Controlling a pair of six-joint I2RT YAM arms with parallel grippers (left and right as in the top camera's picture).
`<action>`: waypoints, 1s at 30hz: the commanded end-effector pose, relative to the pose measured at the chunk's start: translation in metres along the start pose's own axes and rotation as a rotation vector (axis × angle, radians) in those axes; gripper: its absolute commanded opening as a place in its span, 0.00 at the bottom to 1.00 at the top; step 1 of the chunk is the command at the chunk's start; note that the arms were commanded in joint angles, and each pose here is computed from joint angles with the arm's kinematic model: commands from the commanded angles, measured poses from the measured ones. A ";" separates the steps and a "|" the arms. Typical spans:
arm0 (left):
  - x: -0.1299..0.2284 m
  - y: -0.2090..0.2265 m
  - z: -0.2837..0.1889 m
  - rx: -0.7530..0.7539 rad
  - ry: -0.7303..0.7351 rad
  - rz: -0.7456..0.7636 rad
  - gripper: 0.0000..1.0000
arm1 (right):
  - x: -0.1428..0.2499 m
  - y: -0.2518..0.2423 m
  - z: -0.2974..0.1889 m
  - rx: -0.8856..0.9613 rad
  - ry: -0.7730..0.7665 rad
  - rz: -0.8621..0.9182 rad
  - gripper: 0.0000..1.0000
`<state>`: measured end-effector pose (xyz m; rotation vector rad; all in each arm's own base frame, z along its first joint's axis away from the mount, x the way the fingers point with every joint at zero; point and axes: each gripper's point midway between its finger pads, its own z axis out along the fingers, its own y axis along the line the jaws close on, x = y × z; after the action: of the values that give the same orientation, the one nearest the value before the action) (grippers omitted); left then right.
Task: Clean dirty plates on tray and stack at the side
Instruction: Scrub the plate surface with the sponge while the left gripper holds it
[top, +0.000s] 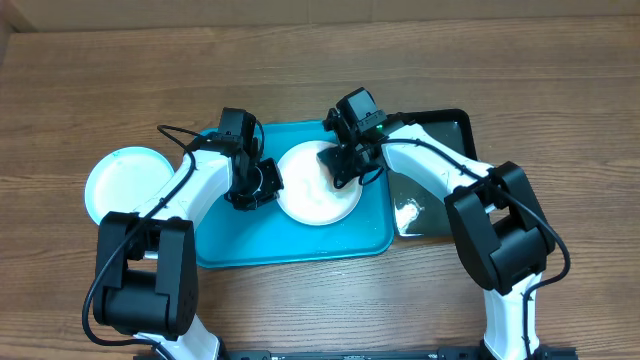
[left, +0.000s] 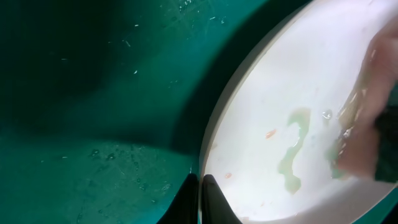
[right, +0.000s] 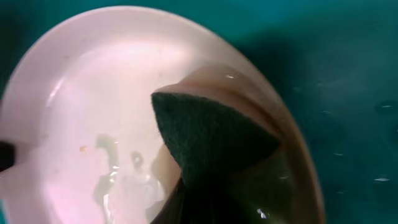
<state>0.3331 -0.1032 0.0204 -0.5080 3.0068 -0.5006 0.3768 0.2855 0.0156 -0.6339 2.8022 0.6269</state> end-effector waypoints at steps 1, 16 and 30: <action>-0.005 -0.007 -0.004 0.024 -0.017 0.031 0.04 | 0.025 0.040 0.016 -0.235 0.107 0.027 0.04; -0.005 -0.007 -0.005 0.025 -0.018 0.032 0.04 | -0.013 0.078 -0.027 -0.379 0.006 -0.034 0.04; -0.005 -0.007 -0.005 0.025 -0.018 0.032 0.04 | -0.007 -0.003 -0.022 0.007 0.009 -0.020 0.04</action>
<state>0.3354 -0.1034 0.0207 -0.5038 2.9976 -0.5022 0.3632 0.2896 0.0233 -0.6683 2.8584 0.7897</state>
